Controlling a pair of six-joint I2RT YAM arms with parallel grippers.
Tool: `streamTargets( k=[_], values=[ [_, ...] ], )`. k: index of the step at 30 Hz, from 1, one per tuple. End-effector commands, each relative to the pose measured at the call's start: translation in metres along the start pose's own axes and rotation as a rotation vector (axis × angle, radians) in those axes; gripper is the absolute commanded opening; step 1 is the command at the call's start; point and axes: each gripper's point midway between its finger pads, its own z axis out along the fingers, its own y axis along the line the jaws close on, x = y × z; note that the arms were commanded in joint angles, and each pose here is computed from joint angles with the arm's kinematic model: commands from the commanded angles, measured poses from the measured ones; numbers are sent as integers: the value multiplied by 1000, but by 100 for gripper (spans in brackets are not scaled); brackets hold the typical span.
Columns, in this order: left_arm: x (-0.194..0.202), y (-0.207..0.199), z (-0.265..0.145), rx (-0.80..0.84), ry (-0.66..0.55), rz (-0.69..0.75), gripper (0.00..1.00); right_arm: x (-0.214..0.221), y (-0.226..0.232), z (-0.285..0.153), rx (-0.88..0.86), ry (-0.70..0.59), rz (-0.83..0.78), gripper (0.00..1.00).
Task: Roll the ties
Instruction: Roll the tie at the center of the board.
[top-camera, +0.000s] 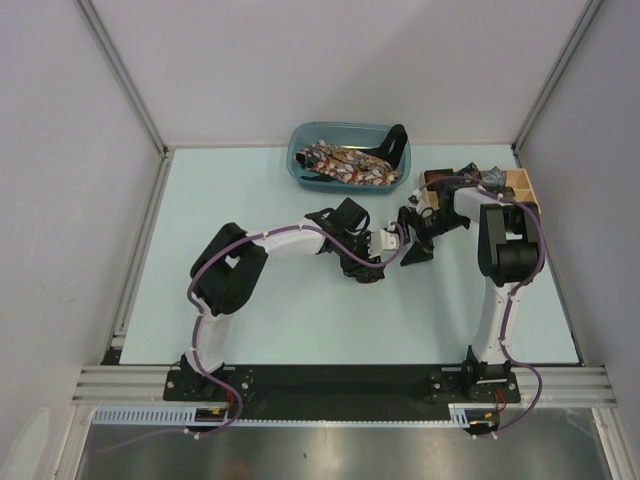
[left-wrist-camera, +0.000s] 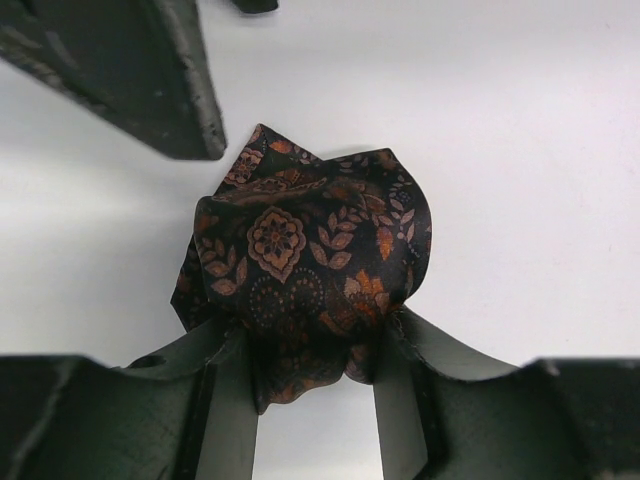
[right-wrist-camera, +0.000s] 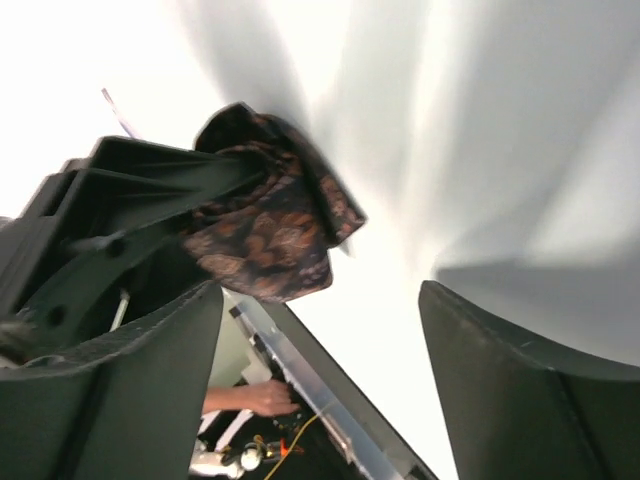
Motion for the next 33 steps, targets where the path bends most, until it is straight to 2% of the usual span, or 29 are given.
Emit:
streamTargets(
  k=[1, 9, 13, 25, 26, 27, 33],
  values=[
    [31, -19, 3, 61, 98, -50, 35, -4, 26, -3, -44, -40, -84, 86],
    [34, -21, 3, 64, 104, -57, 35, -9, 11, 42, 12, -15, -113, 84],
    [34, -21, 2, 65, 103, -61, 35, 6, 21, 54, -75, 42, -81, 82],
    [33, -21, 4, 70, 95, -71, 36, 15, 51, 41, -258, 65, -59, 73],
    [33, -21, 4, 71, 94, -70, 36, 16, 50, 38, -264, 62, -52, 67],
    [33, -20, 3, 68, 94, -69, 36, 16, 50, 36, -279, 61, -49, 66],
    [35, -20, 2, 71, 94, -73, 36, 22, 43, 26, -305, 63, -38, 74]
  ],
)
